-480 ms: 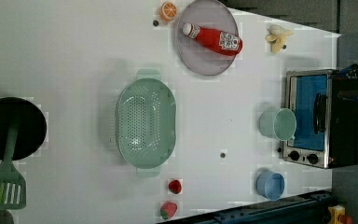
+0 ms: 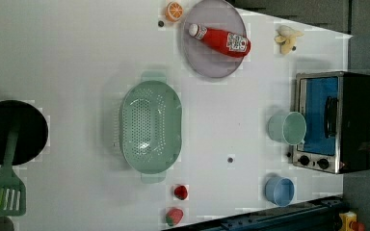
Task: Drag strainer left to right.
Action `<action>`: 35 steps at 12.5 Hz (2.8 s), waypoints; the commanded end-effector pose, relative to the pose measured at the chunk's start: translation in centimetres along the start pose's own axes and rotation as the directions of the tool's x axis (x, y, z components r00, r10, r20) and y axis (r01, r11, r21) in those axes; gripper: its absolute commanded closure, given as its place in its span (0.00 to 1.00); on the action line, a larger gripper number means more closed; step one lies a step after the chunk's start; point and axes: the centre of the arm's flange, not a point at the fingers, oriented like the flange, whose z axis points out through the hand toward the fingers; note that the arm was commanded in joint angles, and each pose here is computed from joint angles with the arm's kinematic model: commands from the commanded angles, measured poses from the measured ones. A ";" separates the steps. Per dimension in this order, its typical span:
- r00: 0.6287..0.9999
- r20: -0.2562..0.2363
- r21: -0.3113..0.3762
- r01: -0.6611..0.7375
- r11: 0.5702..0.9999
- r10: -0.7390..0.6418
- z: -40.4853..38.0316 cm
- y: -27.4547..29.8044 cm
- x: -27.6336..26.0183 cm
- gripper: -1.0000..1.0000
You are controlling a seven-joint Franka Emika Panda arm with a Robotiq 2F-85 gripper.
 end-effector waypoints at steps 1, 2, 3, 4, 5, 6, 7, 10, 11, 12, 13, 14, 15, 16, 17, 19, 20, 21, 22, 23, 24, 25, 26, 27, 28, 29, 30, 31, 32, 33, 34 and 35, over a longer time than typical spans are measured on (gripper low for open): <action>0.995 0.035 -0.013 0.094 0.995 -0.094 3.4 -7.7 -3.7 0.00; 0.994 0.027 -0.023 0.111 0.994 -0.110 4.5 -9.9 -5.4 0.00; 0.994 0.026 -0.037 0.104 0.994 -0.103 6.0 -12.0 -7.3 0.00; 0.997 0.028 -0.053 0.076 0.996 -0.075 7.8 -14.0 -9.2 0.00; 0.999 0.030 -0.066 0.025 0.997 -0.023 9.7 -15.9 -11.1 0.00; 0.999 0.032 -0.073 -0.040 0.997 0.043 11.7 -17.8 -13.1 0.00; 0.993 0.040 -0.078 -0.110 0.991 0.113 13.8 -19.5 -14.9 0.00; 0.944 0.073 -0.110 -0.314 0.943 0.323 20.8 -23.0 -18.9 0.00; 0.915 0.087 -0.123 -0.383 0.915 0.395 23.1 -23.7 -19.6 0.00; 0.880 0.103 -0.134 -0.449 0.883 0.463 25.3 -24.3 -20.0 0.00; 0.845 0.115 -0.146 -0.506 0.850 0.523 27.5 -24.7 -20.1 0.00; 0.811 0.125 -0.155 -0.553 0.819 0.571 29.5 -24.9 -20.1 0.00; 0.778 0.137 -0.165 -0.592 0.789 0.613 31.5 -25.1 -20.0 0.00; 0.748 0.153 -0.168 -0.624 0.763 0.646 33.4 -25.2 -20.0 0.00; 0.728 0.165 -0.168 -0.644 0.746 0.665 35.1 -25.1 -20.0 0.00; 0.733 0.186 -0.144 -0.639 0.756 0.655 38.2 -25.0 -20.2 0.00; 0.737 0.195 -0.132 -0.634 0.762 0.647 39.4 -24.9 -20.3 0.00; 0.731 0.202 -0.134 -0.638 0.758 0.651 40.6 -24.7 -20.2 0.00; 0.727 0.203 -0.137 -0.643 0.754 0.657 41.6 -24.6 -19.9 0.00; 0.732 0.191 -0.142 -0.639 0.756 0.654 42.6 -24.3 -19.7 0.00; 0.743 0.179 -0.129 -0.632 0.764 0.645 43.4 -24.2 -19.2 0.00; 0.743 0.173 -0.109 -0.637 0.763 0.646 43.8 -24.1 -18.5 0.00; 0.738 0.160 -0.115 -0.646 0.754 0.656 44.4 -23.7 -17.9 0.00; 0.736 0.151 -0.119 -0.649 0.751 0.660 44.8 -23.5 -17.7 0.00; 0.733 0.145 -0.121 -0.654 0.747 0.665 45.0 -23.3 -17.3 0.00; 0.729 0.138 -0.125 -0.659 0.742 0.671 45.2 -23.0 -16.9 0.00; 0.724 0.136 -0.123 -0.665 0.736 0.677 45.3 -22.8 -16.5 0.00; 0.720 0.126 -0.130 -0.670 0.731 0.682 45.6 -22.3 -16.1 0.00; 0.715 0.118 -0.133 -0.676 0.724 0.689 45.8 -21.8 -15.6 0.00; 0.707 0.108 -0.131 -0.686 0.716 0.698 45.8 -21.2 -14.9 0.00; 0.702 0.096 -0.131 -0.694 0.708 0.706 45.9 -20.4 -14.0 0.00; 0.707 0.086 -0.129 -0.691 0.711 0.702 45.8 -19.6 -13.2 0.00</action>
